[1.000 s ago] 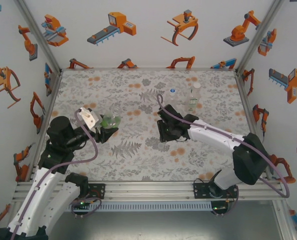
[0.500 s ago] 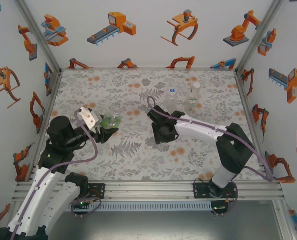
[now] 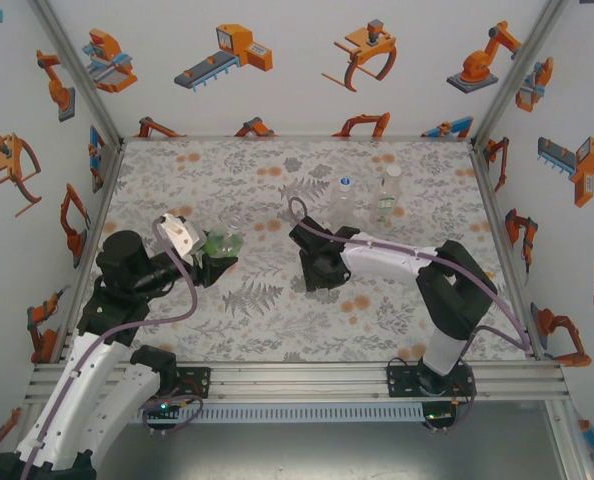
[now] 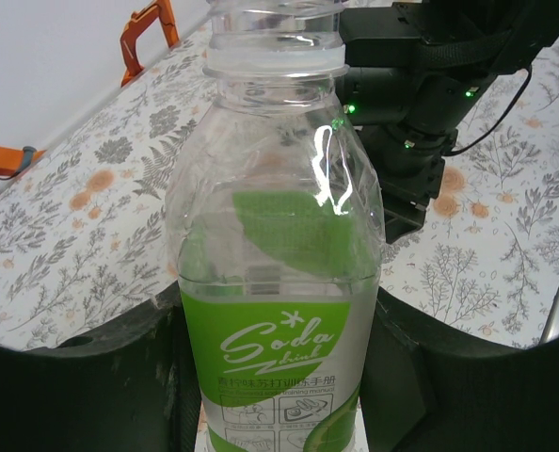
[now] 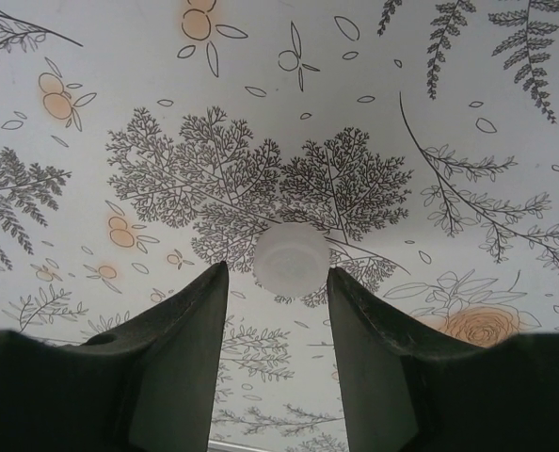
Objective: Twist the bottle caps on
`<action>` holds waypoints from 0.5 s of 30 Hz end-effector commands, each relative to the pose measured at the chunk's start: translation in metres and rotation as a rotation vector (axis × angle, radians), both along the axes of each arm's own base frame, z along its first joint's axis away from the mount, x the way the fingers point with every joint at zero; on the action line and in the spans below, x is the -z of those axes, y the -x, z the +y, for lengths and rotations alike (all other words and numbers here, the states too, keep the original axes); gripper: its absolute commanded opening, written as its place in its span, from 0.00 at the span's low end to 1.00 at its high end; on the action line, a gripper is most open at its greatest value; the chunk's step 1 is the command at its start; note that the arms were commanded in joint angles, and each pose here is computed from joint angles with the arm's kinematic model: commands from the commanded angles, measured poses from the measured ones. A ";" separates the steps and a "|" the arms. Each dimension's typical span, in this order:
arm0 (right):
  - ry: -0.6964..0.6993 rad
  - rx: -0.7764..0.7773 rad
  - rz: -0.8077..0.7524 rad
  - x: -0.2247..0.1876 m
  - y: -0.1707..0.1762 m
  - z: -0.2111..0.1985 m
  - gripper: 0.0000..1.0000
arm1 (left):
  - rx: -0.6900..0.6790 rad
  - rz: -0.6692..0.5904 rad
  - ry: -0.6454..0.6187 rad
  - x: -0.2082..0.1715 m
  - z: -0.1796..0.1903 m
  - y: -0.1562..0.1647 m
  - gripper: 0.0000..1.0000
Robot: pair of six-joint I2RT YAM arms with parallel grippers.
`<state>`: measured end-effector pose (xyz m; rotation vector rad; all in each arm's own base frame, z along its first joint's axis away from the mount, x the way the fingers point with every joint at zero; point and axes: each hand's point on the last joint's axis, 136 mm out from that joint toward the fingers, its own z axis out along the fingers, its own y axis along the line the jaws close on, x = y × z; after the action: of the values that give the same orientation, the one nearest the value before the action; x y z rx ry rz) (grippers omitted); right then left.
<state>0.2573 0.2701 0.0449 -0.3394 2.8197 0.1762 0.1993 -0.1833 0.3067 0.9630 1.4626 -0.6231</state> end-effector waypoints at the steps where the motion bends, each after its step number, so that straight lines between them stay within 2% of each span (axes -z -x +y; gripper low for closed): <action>1: 0.023 0.026 -0.001 0.010 0.001 -0.005 0.46 | 0.006 -0.027 0.005 -0.010 0.000 0.001 0.30; 15: 0.038 0.034 0.019 0.027 0.005 -0.008 0.46 | -0.009 -0.020 -0.004 -0.007 0.001 -0.001 0.30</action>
<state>0.2569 0.2661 0.0297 -0.3224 2.8253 0.1491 0.2023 -0.1830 0.3025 0.9590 1.4843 -0.6199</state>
